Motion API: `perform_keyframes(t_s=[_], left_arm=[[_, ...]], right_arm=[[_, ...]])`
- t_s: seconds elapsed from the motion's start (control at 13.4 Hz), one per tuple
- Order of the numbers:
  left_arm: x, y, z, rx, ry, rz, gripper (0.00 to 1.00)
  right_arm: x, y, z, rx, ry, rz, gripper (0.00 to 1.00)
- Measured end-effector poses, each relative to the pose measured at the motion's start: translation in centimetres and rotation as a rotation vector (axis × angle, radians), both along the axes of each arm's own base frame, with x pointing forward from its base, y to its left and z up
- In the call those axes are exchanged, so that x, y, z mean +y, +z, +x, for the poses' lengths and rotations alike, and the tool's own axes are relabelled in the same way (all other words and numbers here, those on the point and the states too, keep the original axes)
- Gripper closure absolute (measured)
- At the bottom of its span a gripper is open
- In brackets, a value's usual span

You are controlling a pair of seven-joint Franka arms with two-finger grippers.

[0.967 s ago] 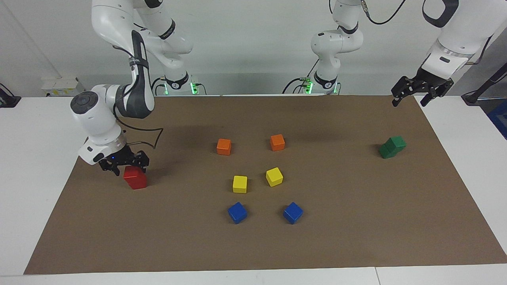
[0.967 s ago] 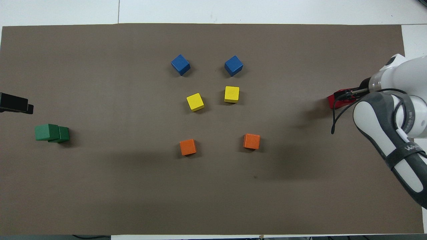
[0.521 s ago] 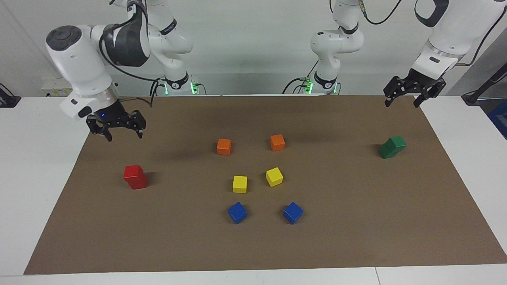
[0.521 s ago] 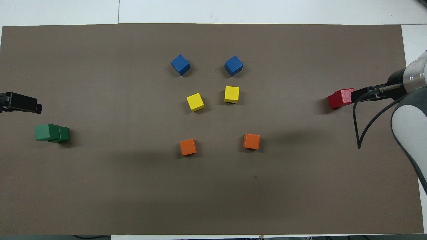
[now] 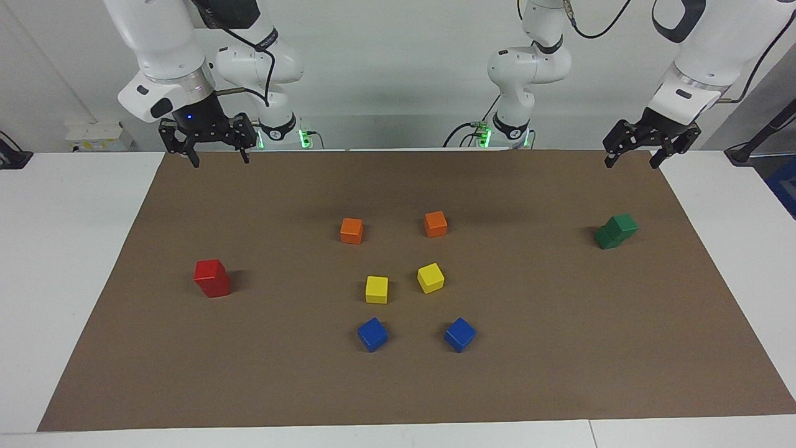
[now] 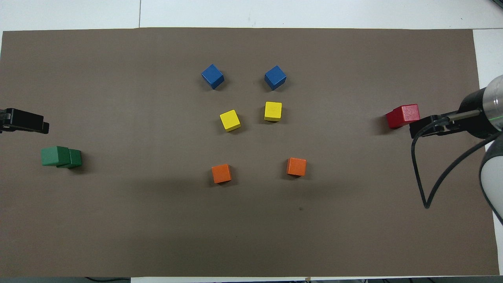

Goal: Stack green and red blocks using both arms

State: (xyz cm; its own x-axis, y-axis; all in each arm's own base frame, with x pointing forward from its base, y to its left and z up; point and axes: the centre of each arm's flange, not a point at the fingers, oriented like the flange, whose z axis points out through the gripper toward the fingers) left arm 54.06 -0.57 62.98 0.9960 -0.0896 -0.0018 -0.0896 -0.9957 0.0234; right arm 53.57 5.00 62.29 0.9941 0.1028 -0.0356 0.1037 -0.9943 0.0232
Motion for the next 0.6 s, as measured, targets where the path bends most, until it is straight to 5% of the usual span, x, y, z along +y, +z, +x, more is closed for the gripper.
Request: perform_keyframes(t_s=[0.52, 0.6], left_arm=[[-0.1, 0.0, 0.0, 0.0, 0.011, -0.008, 0.0], [-0.1, 0.0, 0.0, 0.0, 0.011, -0.008, 0.0]], right_arm=[[-1.0, -1.5, 1.4, 0.025, -0.034, 0.002, 0.1], [-1.0, -1.4, 1.4, 0.023, -0.035, 0.002, 0.04]])
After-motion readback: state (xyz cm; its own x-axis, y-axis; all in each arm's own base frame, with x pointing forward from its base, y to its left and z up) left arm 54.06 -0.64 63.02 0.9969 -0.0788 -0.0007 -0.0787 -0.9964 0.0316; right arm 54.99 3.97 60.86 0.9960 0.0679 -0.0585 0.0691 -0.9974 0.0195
